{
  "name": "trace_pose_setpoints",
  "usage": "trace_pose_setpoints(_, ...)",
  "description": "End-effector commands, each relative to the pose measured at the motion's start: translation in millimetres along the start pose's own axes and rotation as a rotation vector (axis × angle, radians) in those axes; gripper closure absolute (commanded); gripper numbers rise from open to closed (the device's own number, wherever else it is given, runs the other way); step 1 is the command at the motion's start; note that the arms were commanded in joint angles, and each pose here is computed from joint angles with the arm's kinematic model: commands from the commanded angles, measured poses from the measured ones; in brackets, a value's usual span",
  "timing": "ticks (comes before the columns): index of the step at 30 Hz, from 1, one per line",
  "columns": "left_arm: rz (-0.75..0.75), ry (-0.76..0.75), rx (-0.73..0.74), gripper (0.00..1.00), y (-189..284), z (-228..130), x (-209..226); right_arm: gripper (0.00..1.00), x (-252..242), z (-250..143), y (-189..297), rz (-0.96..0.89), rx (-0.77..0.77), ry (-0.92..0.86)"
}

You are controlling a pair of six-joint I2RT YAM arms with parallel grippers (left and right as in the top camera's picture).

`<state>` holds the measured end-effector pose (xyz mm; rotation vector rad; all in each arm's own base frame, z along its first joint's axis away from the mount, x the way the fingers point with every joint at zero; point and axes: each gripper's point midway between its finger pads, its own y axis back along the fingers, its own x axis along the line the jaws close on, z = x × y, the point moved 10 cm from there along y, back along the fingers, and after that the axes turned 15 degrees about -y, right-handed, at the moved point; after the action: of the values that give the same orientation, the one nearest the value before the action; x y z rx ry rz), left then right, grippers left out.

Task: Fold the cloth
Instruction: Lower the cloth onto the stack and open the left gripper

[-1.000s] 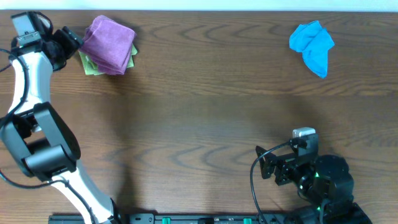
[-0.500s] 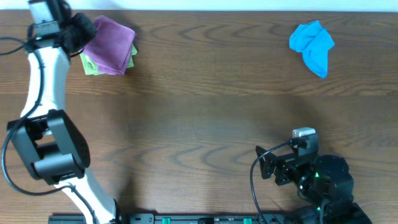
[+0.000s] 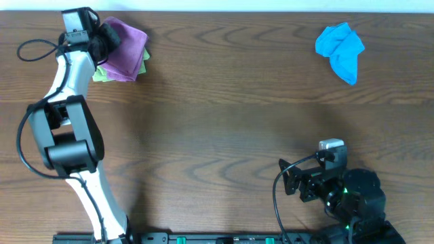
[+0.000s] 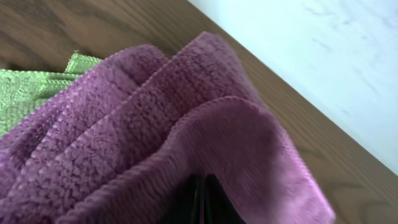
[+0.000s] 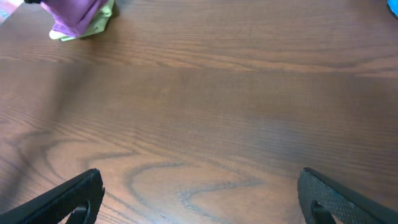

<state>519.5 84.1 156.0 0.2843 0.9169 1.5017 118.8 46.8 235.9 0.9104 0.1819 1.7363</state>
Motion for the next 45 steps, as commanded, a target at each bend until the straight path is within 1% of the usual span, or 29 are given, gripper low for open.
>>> trace_pose_setpoints(1,0.052,0.014,-0.006,0.94,-13,-3,8,0.01,-1,-1,0,-0.005,-0.002,-0.017)
trace_pose_setpoints(6,0.114,0.019,0.008,0.94,-23,-11,18,0.01,-1,-1,0,-0.005,-0.002,-0.017)
trace_pose_setpoints(12,0.107,0.006,-0.011,0.95,-23,-7,18,0.01,-1,-1,0,-0.005,-0.002,-0.017)
trace_pose_setpoints(16,0.046,-0.063,-0.036,0.95,-12,8,7,0.01,-1,-1,0,-0.005,-0.002,-0.017)
trace_pose_setpoints(23,0.041,-0.152,-0.077,0.94,29,44,-13,0.01,-1,-1,0,-0.005,-0.002,-0.017)
trace_pose_setpoints(24,0.041,-0.169,-0.075,0.92,36,48,-16,0.01,-1,-1,0,-0.005,-0.002,-0.017)
trace_pose_setpoints(25,0.042,-0.183,-0.068,0.84,44,51,-19,0.01,-1,-1,0,-0.005,-0.002,-0.017)
trace_pose_setpoints(27,0.045,-0.209,-0.049,0.75,57,54,-24,0.01,-1,-1,0,-0.005,-0.002,-0.017)
trace_pose_setpoints(29,0.048,-0.235,-0.024,0.6,71,55,-28,0.01,-1,-1,0,-0.005,-0.002,-0.017)
trace_pose_setpoints(30,0.052,-0.246,-0.012,0.46,77,54,-30,0.01,-1,-1,0,-0.005,-0.002,-0.017)
trace_pose_setpoints(32,0.057,-0.268,0.012,0.24,88,53,-32,0.01,-1,-1,0,-0.005,-0.002,-0.017)
trace_pose_setpoints(33,0.057,-0.279,0.024,0.09,95,52,-34,0.01,-1,-1,0,-0.005,-0.002,-0.017)
trace_pose_setpoints(34,0.059,-0.285,0.035,0.04,102,52,-35,0.01,-1,-1,0,-0.005,-0.002,-0.017)
trace_pose_setpoints(42,0.09,-0.28,0.1,0.05,147,45,-44,0.01,-1,-1,0,-0.005,-0.002,-0.017)
trace_pose_setpoints(45,0.089,-0.28,0.096,0.05,161,46,-48,0.01,-1,-1,0,-0.005,-0.002,-0.017)
